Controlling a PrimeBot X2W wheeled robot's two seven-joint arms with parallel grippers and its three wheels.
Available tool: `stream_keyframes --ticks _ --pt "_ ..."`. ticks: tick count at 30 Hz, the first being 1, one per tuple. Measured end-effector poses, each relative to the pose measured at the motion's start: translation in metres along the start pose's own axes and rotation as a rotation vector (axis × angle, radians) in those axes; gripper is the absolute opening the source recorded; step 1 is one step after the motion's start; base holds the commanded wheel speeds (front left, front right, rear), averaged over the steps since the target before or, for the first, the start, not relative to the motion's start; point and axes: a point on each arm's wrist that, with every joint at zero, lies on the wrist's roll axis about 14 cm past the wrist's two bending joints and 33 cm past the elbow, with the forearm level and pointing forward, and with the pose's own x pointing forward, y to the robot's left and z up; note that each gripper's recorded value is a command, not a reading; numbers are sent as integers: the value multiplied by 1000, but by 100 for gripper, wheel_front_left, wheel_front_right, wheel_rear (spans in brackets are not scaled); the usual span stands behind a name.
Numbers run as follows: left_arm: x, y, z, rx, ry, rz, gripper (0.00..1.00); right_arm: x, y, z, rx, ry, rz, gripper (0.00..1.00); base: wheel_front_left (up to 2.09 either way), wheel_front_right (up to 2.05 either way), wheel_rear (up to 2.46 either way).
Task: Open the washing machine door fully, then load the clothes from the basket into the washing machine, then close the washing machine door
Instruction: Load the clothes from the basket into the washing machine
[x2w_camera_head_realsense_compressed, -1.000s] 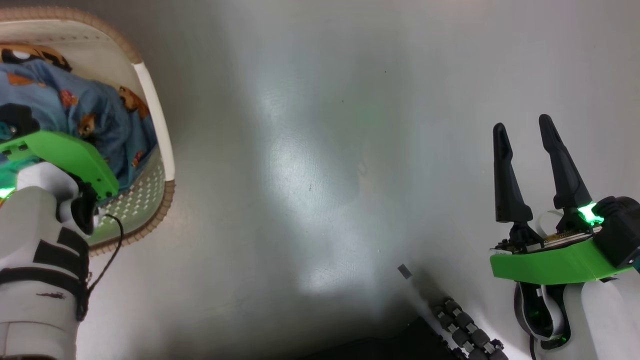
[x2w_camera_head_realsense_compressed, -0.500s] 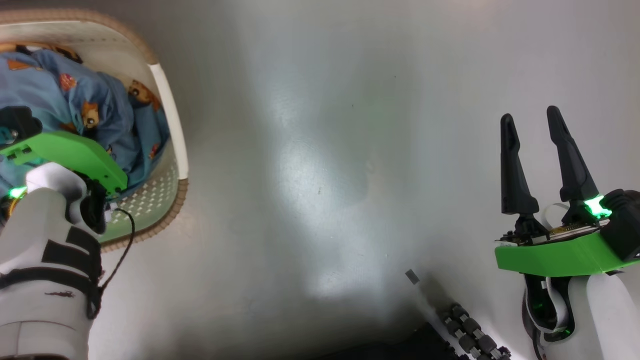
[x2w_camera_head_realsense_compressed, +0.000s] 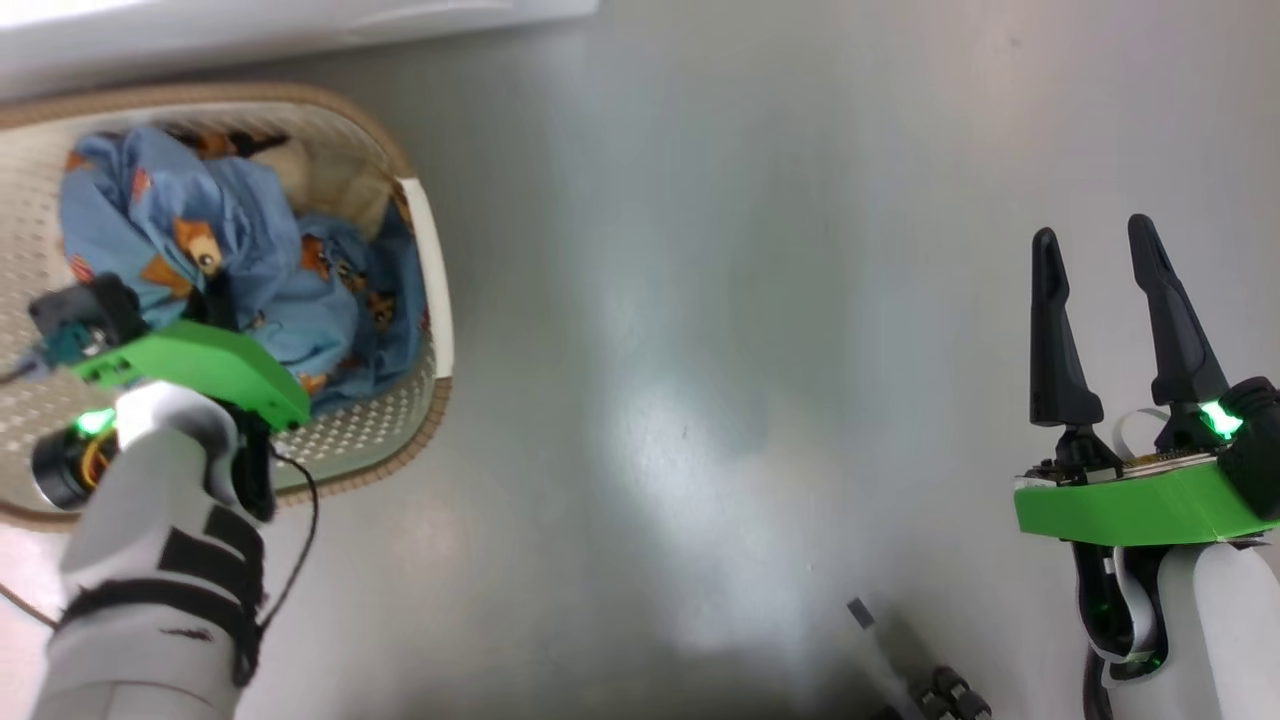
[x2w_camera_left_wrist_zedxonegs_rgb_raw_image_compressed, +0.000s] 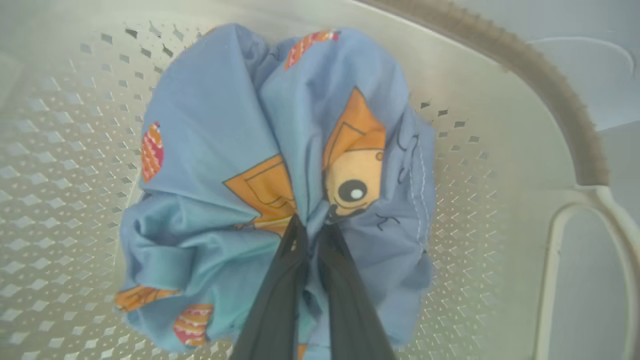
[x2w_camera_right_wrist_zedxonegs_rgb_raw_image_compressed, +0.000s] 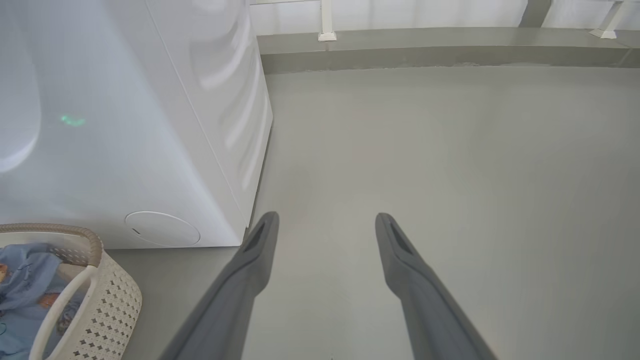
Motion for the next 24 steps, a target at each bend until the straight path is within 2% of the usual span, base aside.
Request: stream_keyframes --ticks 9,24 --pt "-48 -12 35 -11 -158 -62 0 -13 4 33 -26 -44 10 100 0 0 0" --pt "-162 -2 74 38 -451 -94 0 -63 12 83 -49 -108 36 100 0 0 0"
